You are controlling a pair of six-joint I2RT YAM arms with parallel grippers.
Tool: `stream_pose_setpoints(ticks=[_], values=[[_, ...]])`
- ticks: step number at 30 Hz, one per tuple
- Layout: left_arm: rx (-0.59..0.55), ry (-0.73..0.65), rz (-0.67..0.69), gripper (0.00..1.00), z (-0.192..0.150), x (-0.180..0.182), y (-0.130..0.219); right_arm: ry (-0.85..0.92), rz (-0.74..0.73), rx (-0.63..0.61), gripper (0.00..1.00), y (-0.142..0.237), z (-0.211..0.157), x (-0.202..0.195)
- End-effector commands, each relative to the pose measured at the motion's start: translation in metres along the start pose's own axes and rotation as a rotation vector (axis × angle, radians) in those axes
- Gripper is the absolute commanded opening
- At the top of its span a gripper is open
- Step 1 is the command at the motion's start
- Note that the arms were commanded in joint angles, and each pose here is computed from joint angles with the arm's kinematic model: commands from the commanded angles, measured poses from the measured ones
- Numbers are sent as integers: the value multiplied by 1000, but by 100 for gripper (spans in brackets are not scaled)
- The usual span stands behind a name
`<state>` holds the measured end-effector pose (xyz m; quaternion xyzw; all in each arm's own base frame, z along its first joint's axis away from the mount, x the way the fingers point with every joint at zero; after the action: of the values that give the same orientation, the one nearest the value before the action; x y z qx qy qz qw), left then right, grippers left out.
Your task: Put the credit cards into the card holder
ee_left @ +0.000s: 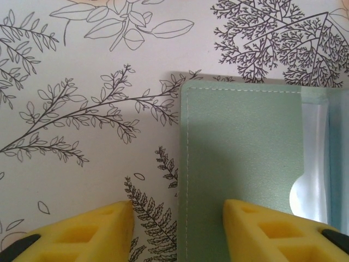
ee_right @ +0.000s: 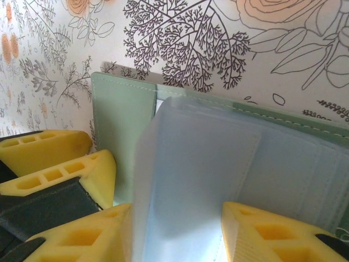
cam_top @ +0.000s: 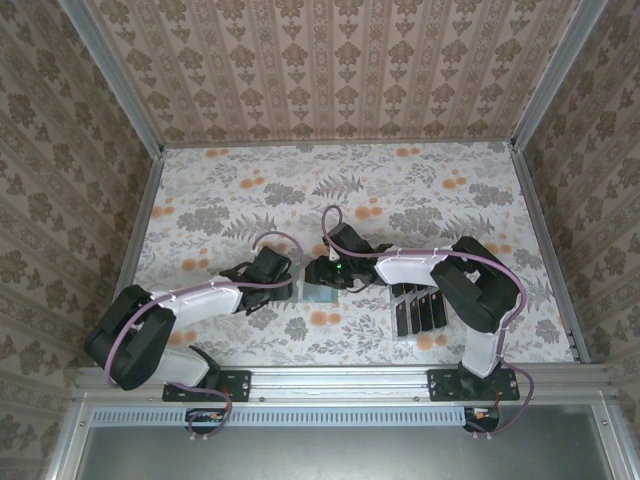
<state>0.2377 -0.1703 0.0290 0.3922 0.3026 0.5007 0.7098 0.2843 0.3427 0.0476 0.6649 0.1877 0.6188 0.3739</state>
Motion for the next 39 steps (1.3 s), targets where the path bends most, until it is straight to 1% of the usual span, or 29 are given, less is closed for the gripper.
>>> stream_pose_setpoints(ticks=[1, 13, 24, 26, 28, 31, 35, 39], values=[[-11, 39, -42, 51, -2, -5, 7, 3, 48, 18, 47, 1, -2, 20], [-165, 218, 26, 55, 8, 25, 45, 20, 59, 32, 47, -6, -7, 41], [-228, 271, 74, 56, -3, 46, 66, 61, 63, 75, 47, -31, -16, 78], [-233, 275, 71, 56, -5, 48, 66, 73, 66, 75, 46, -30, -16, 85], [-233, 266, 63, 56, -7, 48, 67, 85, 63, 47, 46, -22, -13, 88], [-229, 239, 49, 58, -4, 45, 67, 107, 18, -12, 47, -3, -7, 77], [-222, 198, 24, 60, 2, 39, 65, 125, -81, -74, 49, 19, 1, 47], [-211, 158, 1, 63, 11, 31, 62, 159, -185, -104, 51, 27, 5, 22]])
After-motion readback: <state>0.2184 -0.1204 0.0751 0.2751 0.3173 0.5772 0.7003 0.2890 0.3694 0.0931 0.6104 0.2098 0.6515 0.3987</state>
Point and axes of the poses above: each hand's point on the last joint's axis, 136 mm out from that joint toward the fingers, its own y axis back along the fingers, its own x axis along the line the jaws close on, z = x × y, the point moved 1 cm from there along y, back along the fingers, and after that the axes turned 15 degrees about -y, right-handed, at the moved point
